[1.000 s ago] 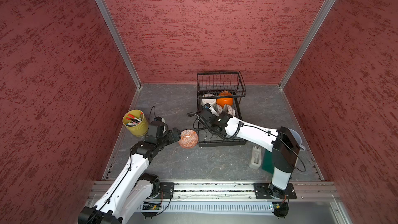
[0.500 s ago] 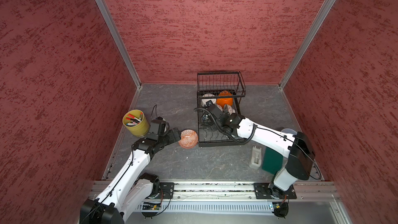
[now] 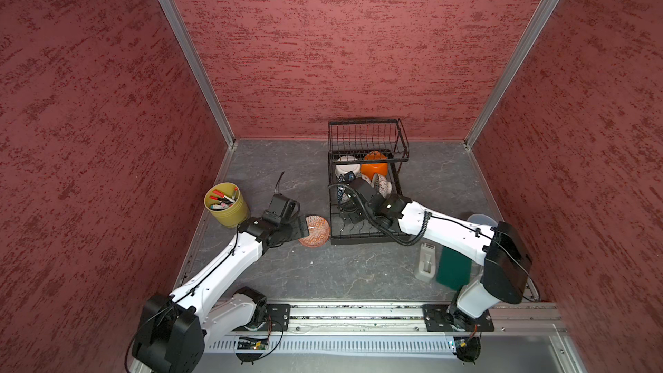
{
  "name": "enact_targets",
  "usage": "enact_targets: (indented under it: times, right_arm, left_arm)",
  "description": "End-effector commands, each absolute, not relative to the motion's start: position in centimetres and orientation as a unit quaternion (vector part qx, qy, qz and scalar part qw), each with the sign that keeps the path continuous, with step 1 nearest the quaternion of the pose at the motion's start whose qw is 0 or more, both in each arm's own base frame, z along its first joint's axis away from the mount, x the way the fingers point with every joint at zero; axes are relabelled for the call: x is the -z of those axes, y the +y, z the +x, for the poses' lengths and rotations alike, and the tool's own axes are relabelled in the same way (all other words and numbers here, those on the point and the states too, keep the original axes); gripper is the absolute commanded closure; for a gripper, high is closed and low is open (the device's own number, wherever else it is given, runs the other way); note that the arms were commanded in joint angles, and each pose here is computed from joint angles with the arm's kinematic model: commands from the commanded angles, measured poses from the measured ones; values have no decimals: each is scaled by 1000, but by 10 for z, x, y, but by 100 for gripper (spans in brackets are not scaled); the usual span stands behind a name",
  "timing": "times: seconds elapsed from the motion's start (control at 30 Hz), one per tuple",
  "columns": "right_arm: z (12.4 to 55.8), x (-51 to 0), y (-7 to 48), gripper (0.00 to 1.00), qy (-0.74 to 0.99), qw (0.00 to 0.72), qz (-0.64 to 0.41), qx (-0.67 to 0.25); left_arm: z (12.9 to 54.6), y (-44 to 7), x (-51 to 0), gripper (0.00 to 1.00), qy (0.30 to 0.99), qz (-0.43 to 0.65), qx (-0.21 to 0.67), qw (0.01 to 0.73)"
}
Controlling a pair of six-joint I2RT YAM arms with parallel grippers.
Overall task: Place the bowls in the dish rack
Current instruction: 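Lower the left gripper onto the orange-patterned bowl's rim and grip it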
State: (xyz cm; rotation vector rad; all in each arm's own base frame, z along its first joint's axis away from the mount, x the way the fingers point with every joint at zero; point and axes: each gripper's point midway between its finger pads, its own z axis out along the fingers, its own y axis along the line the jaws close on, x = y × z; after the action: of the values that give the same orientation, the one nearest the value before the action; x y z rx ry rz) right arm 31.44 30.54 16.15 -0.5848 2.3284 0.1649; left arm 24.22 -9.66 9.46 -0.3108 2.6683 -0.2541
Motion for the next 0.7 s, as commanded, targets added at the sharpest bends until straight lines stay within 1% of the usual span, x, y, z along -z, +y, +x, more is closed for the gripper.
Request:
enact_targets:
  times: [0.0, 0.17, 0.27, 0.4, 0.5, 0.6, 0.67]
  right_arm:
    - [314, -183, 306, 1, 892, 385, -214, -98]
    - [312, -182, 299, 1, 891, 389, -210, -100]
    - [310, -178, 295, 1, 892, 388, -209, -98]
    - [310, -177, 291, 1, 893, 387, -207, -97]
    - [310, -175, 290, 1, 894, 386, -207, -97]
    - [311, -176, 289, 1, 893, 388, -206, -97]
    - [311, -176, 290, 1, 893, 387, -207, -98]
  left_arm:
    - [243, -93, -94, 11, 967, -118, 64, 216]
    - [244, -98, -84, 25, 971, -114, 56, 203]
    - [245, -102, -79, 30, 972, -113, 62, 197]
    - [247, -104, -73, 34, 973, -115, 57, 190]
    - [248, -105, -67, 39, 975, -114, 50, 182]
    - [249, -106, -62, 47, 977, -113, 44, 178]
    - [249, -105, -59, 54, 977, -113, 39, 174]
